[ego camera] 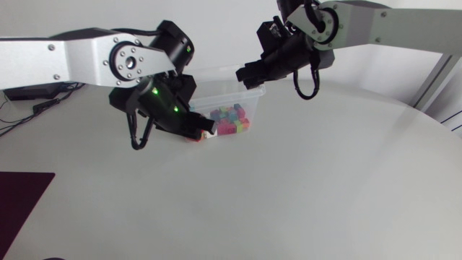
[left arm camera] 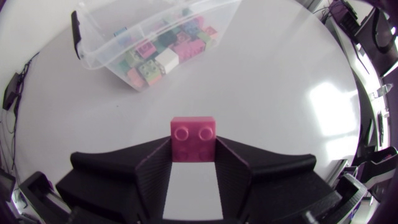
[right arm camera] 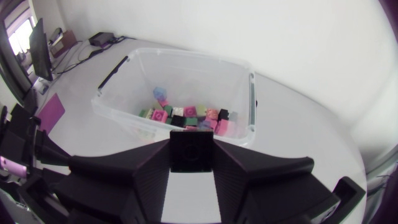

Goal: Place the duplo bricks in the container

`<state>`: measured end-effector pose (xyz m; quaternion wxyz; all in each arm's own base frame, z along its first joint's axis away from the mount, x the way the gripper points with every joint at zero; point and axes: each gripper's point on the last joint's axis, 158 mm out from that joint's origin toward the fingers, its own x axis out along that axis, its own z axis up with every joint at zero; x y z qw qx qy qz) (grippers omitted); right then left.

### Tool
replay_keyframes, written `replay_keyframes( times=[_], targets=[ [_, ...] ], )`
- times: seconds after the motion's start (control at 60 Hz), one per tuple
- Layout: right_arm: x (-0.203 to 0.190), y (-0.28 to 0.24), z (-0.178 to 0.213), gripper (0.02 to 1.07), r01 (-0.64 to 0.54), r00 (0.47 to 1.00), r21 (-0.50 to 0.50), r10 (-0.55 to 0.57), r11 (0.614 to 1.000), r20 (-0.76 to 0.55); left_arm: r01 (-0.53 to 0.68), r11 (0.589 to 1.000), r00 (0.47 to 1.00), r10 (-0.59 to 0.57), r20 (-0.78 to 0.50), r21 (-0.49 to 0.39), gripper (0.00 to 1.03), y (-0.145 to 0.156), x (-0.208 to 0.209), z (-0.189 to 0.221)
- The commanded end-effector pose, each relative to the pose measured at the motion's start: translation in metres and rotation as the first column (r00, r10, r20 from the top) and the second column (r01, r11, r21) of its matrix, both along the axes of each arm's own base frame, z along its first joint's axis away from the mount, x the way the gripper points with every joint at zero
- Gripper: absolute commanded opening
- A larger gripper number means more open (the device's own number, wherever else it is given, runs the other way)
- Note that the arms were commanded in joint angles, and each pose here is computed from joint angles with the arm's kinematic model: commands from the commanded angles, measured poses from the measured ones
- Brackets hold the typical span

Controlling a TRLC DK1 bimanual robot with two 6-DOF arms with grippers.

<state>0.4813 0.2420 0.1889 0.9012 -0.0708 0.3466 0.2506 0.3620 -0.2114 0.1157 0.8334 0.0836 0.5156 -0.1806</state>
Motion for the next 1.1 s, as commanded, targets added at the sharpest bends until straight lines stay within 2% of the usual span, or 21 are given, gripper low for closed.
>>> replay_keyframes(
  times=[0.0, 0.3, 0.7, 0.733, 0.767, 0.817, 0.867, 0.883, 1.083],
  targets=[
    [0.016, 0.011, 0.007, 0.31, 0.016, 0.999, 0.028, -0.017, 0.999, 0.029, -0.001, 1.000, 0.998, 0.001, 0.055, -0.005, 0.13, 0.010, 0.008, 0.013],
    [0.043, 0.043, 0.000, 0.31, 0.003, 0.998, 0.042, -0.006, 0.999, 0.062, -0.018, 0.999, 0.984, 0.025, 0.177, -0.041, 0.13, 0.025, 0.037, 0.036],
    [0.073, 0.058, -0.014, 0.32, 0.022, 0.996, 0.024, -0.024, 0.999, 0.083, -0.044, 0.996, 0.954, 0.065, 0.291, -0.077, 0.14, 0.039, 0.066, 0.063],
    [0.075, 0.059, -0.016, 0.37, 0.023, 0.996, 0.022, -0.025, 0.999, 0.082, -0.046, 0.996, 0.953, 0.067, 0.296, -0.077, 0.14, 0.041, 0.068, 0.063],
    [0.077, 0.059, -0.019, 0.48, 0.028, 0.996, 0.017, -0.029, 0.999, 0.081, -0.052, 0.995, 0.951, 0.074, 0.301, -0.081, 0.14, 0.043, 0.070, 0.064],
    [0.078, 0.060, -0.023, 0.70, 0.028, 0.997, 0.010, -0.029, 1.000, 0.076, -0.057, 0.995, 0.948, 0.080, 0.308, -0.083, 0.14, 0.045, 0.073, 0.065],
    [0.081, 0.059, -0.028, 0.99, 0.031, 0.997, -0.002, -0.031, 1.000, 0.071, -0.061, 0.994, 0.943, 0.087, 0.321, -0.090, 0.14, 0.047, 0.077, 0.067],
    [0.081, 0.060, -0.030, 1.03, 0.032, 0.997, -0.006, -0.031, 0.999, 0.068, -0.063, 0.994, 0.942, 0.089, 0.325, -0.091, 0.14, 0.047, 0.078, 0.068],
    [0.079, 0.059, -0.025, 1.03, 0.029, 0.997, -0.007, -0.028, 1.000, 0.069, -0.061, 0.991, 0.914, 0.105, 0.392, -0.123, 0.14, 0.048, 0.096, 0.082]
  ],
)
